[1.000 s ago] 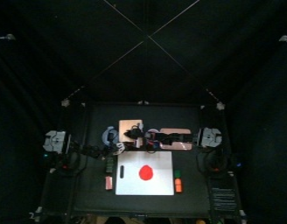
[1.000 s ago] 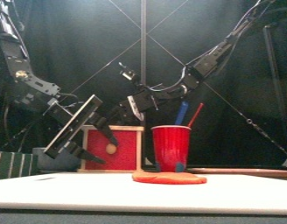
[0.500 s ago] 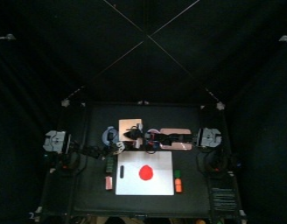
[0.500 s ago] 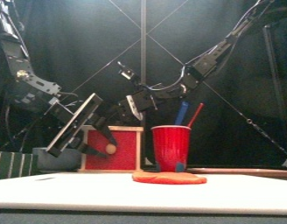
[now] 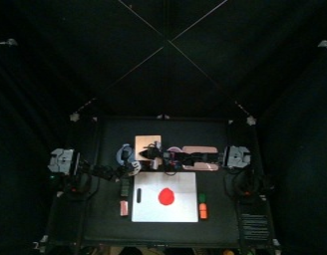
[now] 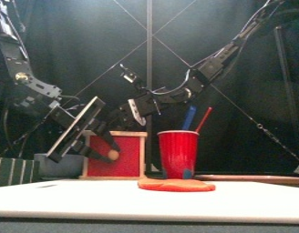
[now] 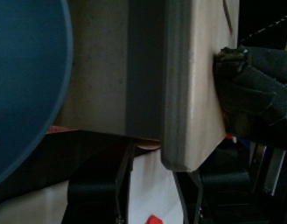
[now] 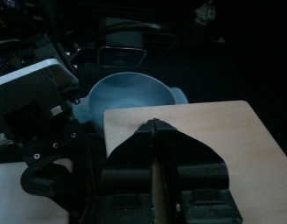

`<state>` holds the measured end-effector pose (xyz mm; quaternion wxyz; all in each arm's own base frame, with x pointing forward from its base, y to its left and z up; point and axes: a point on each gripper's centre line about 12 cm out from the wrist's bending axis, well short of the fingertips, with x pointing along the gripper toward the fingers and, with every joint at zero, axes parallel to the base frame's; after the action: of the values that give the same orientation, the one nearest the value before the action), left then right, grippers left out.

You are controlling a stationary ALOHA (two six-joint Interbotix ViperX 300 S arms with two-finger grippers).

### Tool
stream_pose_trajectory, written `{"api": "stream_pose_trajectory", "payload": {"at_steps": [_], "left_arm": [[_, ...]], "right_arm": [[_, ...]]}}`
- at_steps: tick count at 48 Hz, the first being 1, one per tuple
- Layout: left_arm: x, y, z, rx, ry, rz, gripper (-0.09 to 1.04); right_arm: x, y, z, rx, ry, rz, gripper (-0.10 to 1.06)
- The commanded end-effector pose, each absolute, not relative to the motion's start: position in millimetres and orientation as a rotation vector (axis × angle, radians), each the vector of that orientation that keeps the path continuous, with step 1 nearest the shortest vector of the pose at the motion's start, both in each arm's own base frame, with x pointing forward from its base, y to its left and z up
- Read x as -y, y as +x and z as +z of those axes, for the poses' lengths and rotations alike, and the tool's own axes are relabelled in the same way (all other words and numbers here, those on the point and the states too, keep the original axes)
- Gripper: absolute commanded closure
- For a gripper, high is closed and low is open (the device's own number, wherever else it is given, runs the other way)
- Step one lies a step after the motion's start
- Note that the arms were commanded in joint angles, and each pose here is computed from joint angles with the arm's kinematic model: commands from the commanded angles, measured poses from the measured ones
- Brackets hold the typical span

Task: Get the cutter from the drawer then cut the dough then place the extra dough in the bowl
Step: Open the drawer

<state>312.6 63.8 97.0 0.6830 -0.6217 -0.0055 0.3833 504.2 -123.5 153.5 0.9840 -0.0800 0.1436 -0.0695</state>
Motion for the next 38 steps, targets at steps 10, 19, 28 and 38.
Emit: {"api": "stream_pose_trajectory", "payload": {"at_steps": [10,19,28,38], "left_arm": [[-33,318,112,-0.033,-1.419,0.753,0.30],[-19,320,112,-0.063,-1.428,0.724,0.30],[-2,315,108,-0.103,-1.445,0.719,0.30],[9,309,104,-0.129,-1.460,0.730,0.30]], "right_arm": [[119,507,164,-0.263,-0.149,-0.140,0.91],[121,506,163,-0.267,-0.147,-0.145,0.91],[122,506,163,-0.267,-0.147,-0.148,0.91],[123,506,164,-0.265,-0.147,-0.150,0.91]]}}
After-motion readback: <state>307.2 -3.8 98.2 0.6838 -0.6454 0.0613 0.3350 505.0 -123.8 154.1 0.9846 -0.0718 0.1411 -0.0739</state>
